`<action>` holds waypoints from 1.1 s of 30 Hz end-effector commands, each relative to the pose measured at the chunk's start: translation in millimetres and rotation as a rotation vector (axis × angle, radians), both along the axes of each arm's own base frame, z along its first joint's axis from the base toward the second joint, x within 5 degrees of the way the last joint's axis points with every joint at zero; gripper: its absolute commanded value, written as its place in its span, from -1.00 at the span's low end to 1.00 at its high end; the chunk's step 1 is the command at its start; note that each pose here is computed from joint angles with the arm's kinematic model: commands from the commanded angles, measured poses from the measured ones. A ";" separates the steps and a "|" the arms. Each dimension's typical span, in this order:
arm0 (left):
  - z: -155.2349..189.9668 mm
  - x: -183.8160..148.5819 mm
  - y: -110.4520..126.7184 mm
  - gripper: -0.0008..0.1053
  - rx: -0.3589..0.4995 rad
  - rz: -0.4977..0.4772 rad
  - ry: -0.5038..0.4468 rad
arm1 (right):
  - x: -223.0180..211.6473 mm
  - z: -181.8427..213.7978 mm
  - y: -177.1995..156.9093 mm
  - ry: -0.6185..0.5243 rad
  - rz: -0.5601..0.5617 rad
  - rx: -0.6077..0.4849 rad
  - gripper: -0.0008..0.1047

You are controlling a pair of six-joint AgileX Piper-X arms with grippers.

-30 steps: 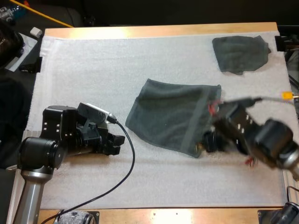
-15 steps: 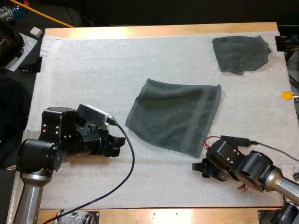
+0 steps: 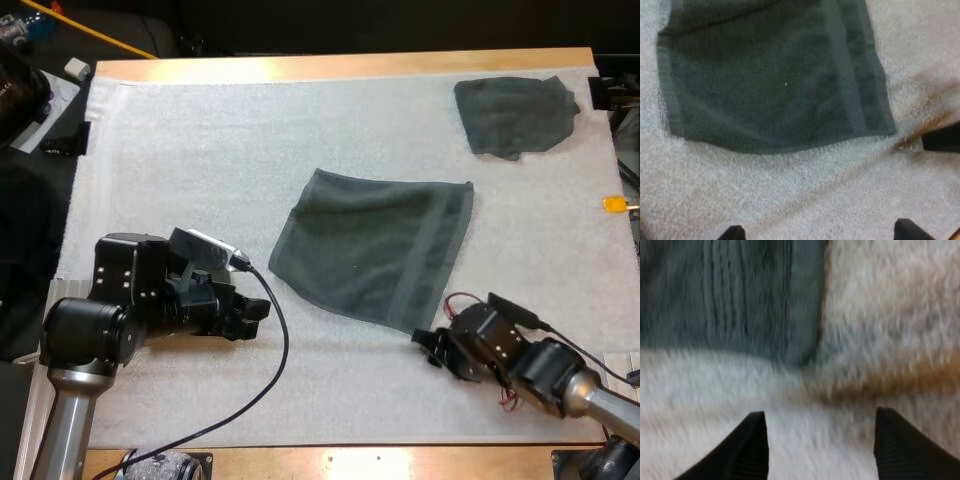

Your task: Pick towel from pile, fold and stack

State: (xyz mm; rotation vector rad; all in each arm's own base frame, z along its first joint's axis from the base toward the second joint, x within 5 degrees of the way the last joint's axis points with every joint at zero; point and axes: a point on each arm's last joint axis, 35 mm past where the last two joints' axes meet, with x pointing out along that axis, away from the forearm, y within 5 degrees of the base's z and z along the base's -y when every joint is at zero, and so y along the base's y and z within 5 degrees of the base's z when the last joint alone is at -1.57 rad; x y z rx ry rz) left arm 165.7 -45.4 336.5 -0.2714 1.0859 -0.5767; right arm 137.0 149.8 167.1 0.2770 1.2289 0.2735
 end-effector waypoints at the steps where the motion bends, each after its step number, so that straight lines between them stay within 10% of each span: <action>1: 1.7 -0.9 -0.4 0.10 -0.014 -0.006 -0.007 | 13.5 -7.4 -1.9 0.009 -0.058 0.049 -0.10; 22: -0.5 0.0 -0.7 0.12 -0.013 -0.012 0.002 | 43.3 -48.6 9.1 0.116 -0.145 0.167 -0.24; 28: -1.1 0.7 -0.6 0.11 -0.013 -0.013 -0.002 | 44.0 -48.8 8.6 0.093 -0.148 0.147 -0.94; 33: -0.1 2.5 -1.0 0.12 -0.014 -0.017 -0.023 | 41.1 -41.7 5.7 0.056 -0.084 0.111 -0.97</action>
